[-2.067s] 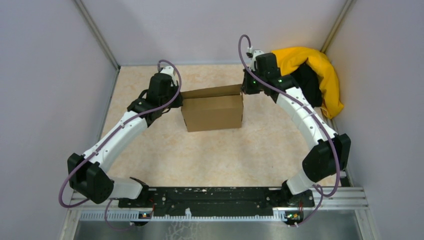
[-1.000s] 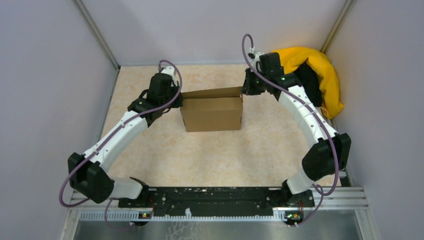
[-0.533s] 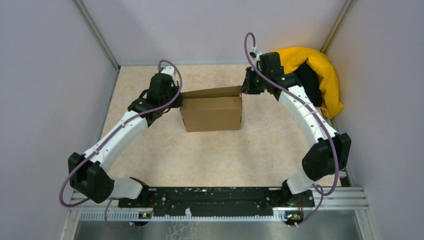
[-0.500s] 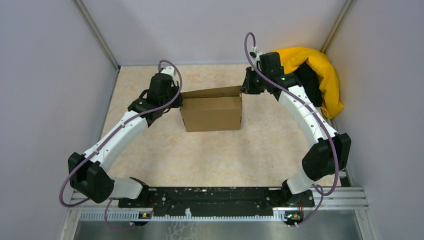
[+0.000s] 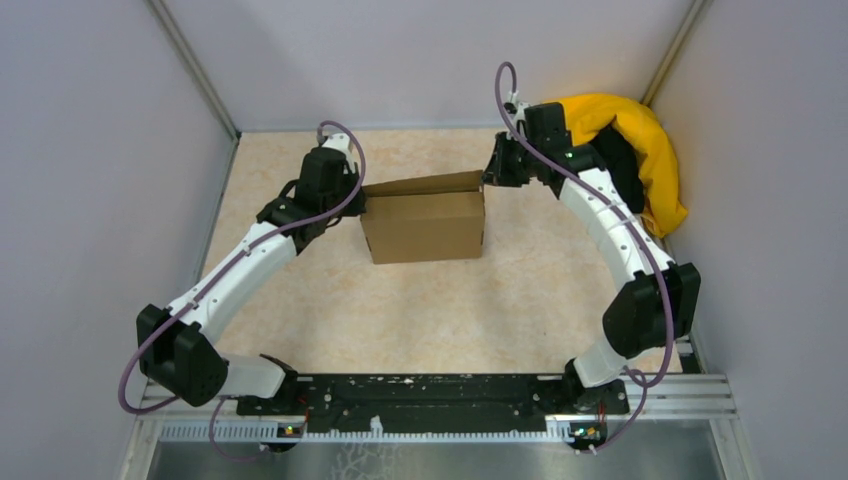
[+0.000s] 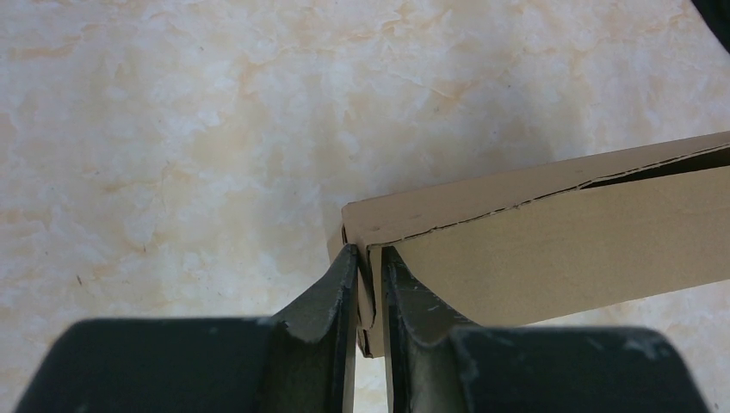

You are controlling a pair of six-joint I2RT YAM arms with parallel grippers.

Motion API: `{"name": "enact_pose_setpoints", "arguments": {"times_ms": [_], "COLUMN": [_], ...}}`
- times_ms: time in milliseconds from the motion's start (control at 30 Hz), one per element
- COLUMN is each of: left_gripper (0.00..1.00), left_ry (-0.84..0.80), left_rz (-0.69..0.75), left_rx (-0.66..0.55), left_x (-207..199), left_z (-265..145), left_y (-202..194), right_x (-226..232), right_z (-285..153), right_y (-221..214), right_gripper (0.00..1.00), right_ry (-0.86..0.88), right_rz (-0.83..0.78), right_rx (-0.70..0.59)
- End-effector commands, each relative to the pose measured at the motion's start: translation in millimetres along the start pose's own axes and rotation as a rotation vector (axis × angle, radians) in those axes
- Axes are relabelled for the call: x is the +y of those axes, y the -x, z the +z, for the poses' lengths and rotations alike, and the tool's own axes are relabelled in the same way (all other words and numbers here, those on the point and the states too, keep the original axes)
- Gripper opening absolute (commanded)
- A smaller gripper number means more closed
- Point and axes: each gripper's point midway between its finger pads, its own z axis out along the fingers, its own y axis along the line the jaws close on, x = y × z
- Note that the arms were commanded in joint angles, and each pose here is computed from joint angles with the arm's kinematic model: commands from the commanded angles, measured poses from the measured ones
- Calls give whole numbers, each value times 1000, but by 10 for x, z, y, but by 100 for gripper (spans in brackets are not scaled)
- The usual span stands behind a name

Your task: Fold the paper box

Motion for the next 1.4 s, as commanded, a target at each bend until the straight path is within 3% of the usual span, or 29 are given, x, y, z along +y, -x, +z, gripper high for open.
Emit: {"name": "enact_pose_setpoints", "arguments": {"times_ms": [0, 833, 1367], "left_gripper": [19, 19, 19], "left_ry": [-131, -120, -117], "left_rz": [-1, -14, -15], "left_rx": [80, 85, 96], "left_x": [-321, -350, -422], "left_z": [-6, 38, 83], "left_y": [-248, -243, -314], "right_x": [560, 554, 355], "right_z": [-102, -81, -70], "right_y": [196, 229, 114], "right_gripper": [0, 0, 0], "right_ry": [233, 256, 160], "right_rz": [-10, 59, 71], "right_rx": [-31, -65, -90]}}
